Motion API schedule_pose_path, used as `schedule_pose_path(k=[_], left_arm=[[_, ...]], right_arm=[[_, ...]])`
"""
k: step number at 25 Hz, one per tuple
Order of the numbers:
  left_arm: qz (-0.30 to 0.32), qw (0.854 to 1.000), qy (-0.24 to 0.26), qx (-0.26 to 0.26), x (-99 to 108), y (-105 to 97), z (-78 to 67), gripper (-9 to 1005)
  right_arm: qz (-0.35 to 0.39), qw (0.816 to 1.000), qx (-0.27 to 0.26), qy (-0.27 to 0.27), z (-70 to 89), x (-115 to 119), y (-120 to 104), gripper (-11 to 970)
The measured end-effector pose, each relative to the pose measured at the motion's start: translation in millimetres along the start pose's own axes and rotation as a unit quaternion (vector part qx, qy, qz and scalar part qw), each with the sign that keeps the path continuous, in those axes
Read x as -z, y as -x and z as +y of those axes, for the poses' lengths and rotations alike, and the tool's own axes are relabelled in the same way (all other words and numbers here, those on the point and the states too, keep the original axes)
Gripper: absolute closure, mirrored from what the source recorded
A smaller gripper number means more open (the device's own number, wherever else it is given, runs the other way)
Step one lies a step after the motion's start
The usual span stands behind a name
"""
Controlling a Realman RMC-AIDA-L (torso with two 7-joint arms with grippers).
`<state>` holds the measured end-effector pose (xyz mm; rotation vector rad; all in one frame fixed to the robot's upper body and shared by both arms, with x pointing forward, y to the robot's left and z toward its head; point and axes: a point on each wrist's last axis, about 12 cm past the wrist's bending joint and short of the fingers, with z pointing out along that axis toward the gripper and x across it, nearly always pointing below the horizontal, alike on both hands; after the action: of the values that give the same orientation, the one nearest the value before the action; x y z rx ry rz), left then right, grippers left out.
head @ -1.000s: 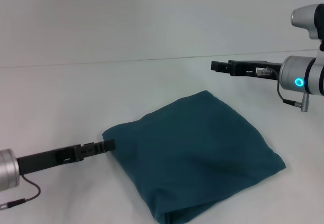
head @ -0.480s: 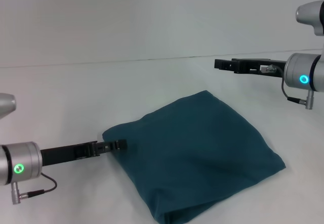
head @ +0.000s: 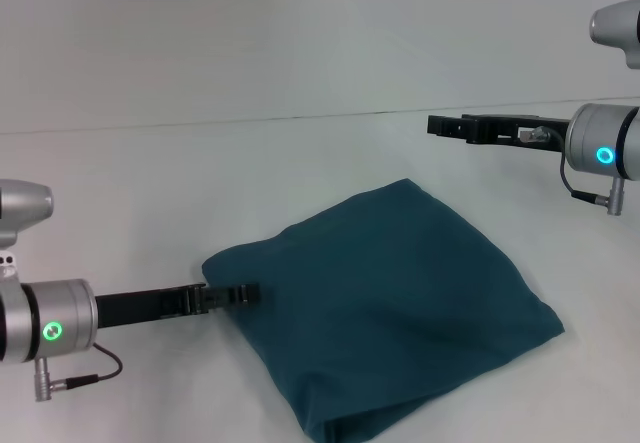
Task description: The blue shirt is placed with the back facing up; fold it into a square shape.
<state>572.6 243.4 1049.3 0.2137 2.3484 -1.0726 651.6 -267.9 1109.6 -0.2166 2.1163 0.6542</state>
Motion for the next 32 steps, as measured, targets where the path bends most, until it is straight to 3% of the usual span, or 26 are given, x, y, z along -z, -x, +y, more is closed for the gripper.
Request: schedule_pose_path(k=[26,32], left_arm=[[0.019,0.999,-0.007,-0.038,-18.2,8.2,-15.8,43],[0.011,0.999,0.001,-0.052,-18.5,12.1,-15.5,214]], right_arm=[[0.003,1.000,0.000,0.003,2.5,-1.6,-2.0,323],[0.005,1.000,0.000,0.004,3.2,-2.2,-3.8,322]])
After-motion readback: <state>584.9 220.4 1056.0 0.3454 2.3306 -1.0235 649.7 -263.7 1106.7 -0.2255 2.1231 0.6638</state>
